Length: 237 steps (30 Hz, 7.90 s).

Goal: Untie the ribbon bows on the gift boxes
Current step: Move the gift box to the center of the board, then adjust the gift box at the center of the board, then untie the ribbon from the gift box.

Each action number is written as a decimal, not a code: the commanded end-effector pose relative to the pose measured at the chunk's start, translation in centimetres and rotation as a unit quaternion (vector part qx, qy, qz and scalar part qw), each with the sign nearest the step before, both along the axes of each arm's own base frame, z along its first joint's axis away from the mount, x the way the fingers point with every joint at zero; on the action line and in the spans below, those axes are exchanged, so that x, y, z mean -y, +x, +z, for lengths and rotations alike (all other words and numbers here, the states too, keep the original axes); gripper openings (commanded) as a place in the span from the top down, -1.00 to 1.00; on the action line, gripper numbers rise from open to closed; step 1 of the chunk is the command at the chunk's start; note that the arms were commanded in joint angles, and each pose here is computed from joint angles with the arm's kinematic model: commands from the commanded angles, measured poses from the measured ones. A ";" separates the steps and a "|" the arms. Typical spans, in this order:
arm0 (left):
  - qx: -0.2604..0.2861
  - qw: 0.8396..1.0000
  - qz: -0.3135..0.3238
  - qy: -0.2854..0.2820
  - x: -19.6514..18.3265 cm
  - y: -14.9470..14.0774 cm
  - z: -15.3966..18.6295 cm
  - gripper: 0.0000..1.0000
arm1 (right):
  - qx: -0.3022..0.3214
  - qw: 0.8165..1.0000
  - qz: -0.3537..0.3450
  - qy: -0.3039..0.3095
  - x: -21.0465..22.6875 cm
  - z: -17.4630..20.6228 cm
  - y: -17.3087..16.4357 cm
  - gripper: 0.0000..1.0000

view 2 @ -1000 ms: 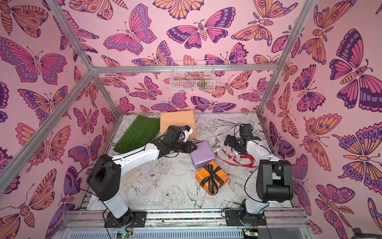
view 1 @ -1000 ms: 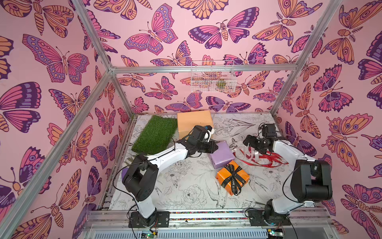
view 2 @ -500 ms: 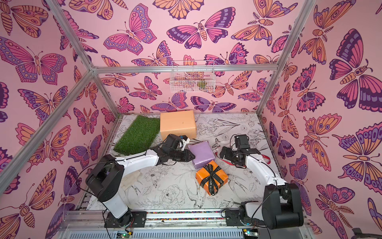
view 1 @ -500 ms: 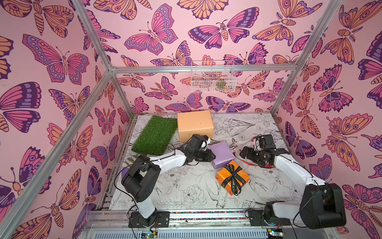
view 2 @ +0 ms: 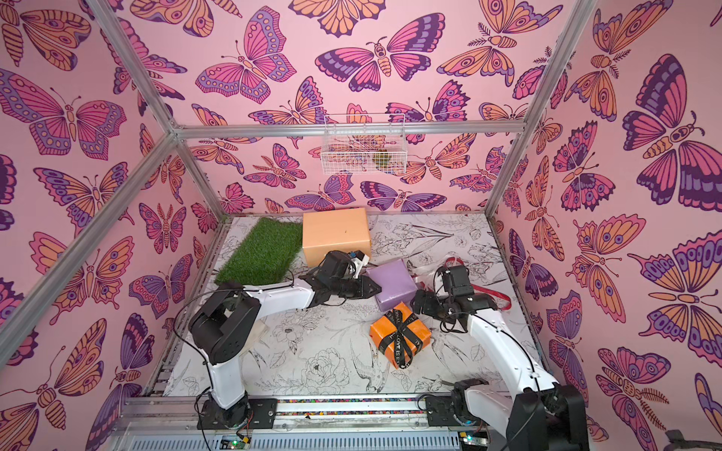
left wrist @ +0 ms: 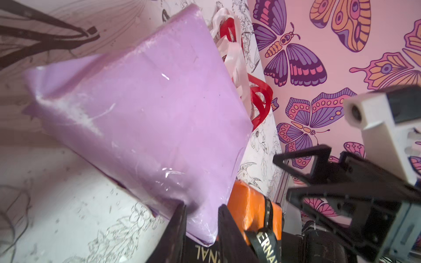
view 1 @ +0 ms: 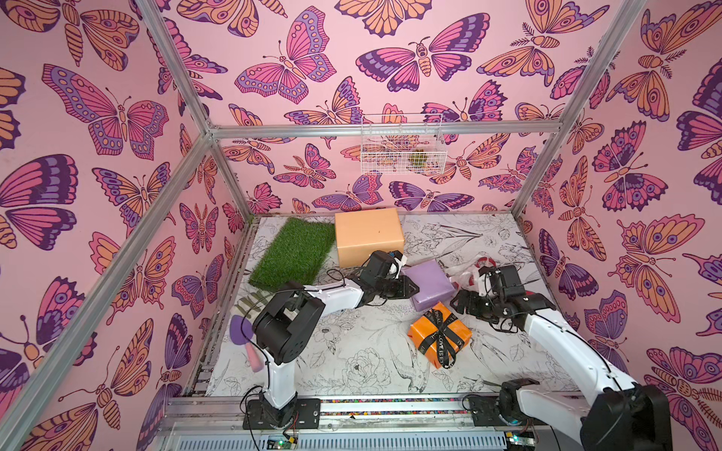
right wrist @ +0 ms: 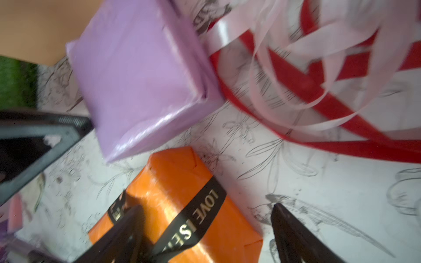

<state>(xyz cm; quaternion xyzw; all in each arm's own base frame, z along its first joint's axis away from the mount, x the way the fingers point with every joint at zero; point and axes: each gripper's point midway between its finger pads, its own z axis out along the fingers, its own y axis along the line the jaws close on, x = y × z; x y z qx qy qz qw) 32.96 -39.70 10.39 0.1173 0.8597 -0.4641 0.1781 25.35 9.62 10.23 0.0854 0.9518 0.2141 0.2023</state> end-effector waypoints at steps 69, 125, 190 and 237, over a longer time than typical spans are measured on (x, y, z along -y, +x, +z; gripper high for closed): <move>-0.026 0.995 0.096 0.012 -13.0 -1.3 2.7 -0.99 | -0.008 0.990 0.115 0.076 -12.2 -0.5 -5.8 -0.62; -0.028 0.991 0.024 0.130 -12.8 -6.9 -2.1 0.20 | 0.070 0.938 0.246 0.235 -21.4 6.1 0.6 0.37; -0.021 0.991 0.028 0.129 -12.6 -6.2 -1.2 0.23 | 0.109 0.966 0.197 0.126 -19.1 3.9 2.9 0.33; -0.082 0.995 -0.001 0.051 -13.0 -11.0 -0.7 0.06 | 0.005 0.966 0.254 0.055 -14.6 -2.5 -4.2 0.90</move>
